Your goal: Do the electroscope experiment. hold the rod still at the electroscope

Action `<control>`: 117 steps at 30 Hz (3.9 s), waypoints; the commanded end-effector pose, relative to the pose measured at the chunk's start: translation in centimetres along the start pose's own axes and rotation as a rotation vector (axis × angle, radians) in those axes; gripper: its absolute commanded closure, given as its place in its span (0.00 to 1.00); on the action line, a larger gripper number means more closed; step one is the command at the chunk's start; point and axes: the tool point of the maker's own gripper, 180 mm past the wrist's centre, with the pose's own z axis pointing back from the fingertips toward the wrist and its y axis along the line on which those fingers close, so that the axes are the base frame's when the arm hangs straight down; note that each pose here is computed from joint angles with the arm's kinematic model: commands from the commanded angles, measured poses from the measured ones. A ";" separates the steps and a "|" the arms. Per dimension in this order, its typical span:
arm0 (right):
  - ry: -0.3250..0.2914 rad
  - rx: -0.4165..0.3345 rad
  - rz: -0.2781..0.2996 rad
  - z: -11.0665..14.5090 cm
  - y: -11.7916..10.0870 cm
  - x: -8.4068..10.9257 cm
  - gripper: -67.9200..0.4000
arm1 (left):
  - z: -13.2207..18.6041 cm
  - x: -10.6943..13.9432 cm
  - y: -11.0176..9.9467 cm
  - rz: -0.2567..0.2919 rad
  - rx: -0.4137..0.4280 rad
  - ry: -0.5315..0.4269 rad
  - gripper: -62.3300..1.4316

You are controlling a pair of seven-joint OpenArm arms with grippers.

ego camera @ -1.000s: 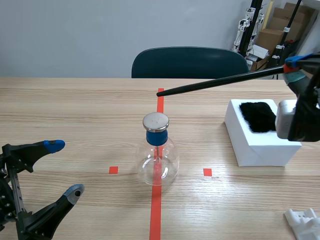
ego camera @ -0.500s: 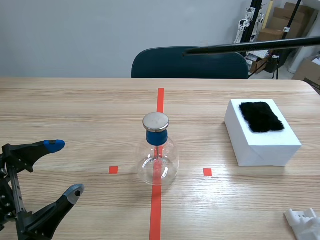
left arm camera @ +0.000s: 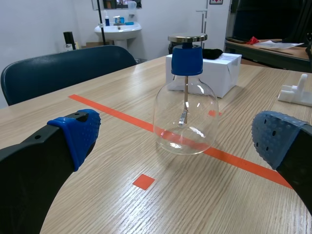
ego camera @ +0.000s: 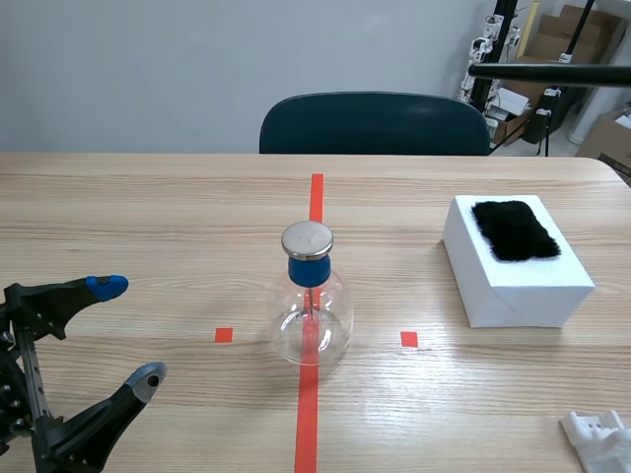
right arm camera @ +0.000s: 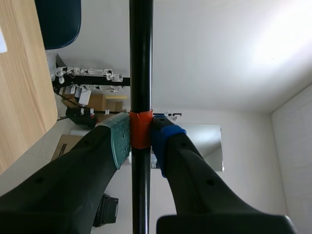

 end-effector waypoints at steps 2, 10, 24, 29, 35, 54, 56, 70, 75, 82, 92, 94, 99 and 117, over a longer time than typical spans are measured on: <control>0.021 -0.025 -0.021 1.3 -0.3 -0.1 0.99 | -0.1 0.7 0.3 -0.009 0.002 -0.027 0.00; 0.065 0.026 -0.102 5.2 2.1 0.6 0.99 | -0.1 0.7 0.3 -0.009 0.002 -0.027 0.00; 0.148 0.052 -0.193 9.4 4.1 1.6 0.99 | -0.1 0.7 0.3 -0.009 0.002 -0.027 0.00; 0.173 0.049 -0.209 9.8 4.3 1.6 0.99 | -0.1 0.7 0.3 -0.009 0.002 -0.027 0.00; 0.181 0.045 -0.213 9.9 4.3 1.6 0.99 | -0.1 0.7 0.3 -0.009 0.002 -0.027 0.00; 0.181 0.040 -0.213 9.8 4.3 1.6 0.99 | -0.1 0.7 0.3 -0.009 0.002 -0.027 0.00; 0.181 0.040 -0.213 9.8 4.3 1.6 0.99 | -0.1 0.7 0.3 -0.009 0.002 -0.027 0.00; 0.180 0.040 -0.213 9.8 4.3 1.6 0.99 | -0.1 0.7 0.3 -0.009 0.002 -0.027 0.00; 0.180 0.040 -0.213 9.8 4.3 1.6 0.99 | -0.1 0.7 0.3 -0.009 0.002 -0.027 0.00; 0.181 0.040 -0.213 9.8 4.3 1.6 0.99 | -0.1 0.7 0.3 -0.009 0.002 -0.027 0.00; 0.184 0.040 -0.213 9.8 4.3 1.5 0.99 | -0.1 0.7 0.3 -0.009 0.002 -0.027 0.00; 0.184 0.040 -0.213 9.8 4.3 1.5 0.99 | -0.1 0.7 0.3 -0.009 0.002 -0.027 0.00; 0.184 0.040 -0.213 9.8 4.3 1.5 0.99 | -0.1 0.7 0.3 -0.009 0.002 -0.027 0.00; 0.184 0.040 -0.213 9.8 4.3 1.5 0.99 | -0.1 0.7 0.3 -0.009 0.002 -0.027 0.00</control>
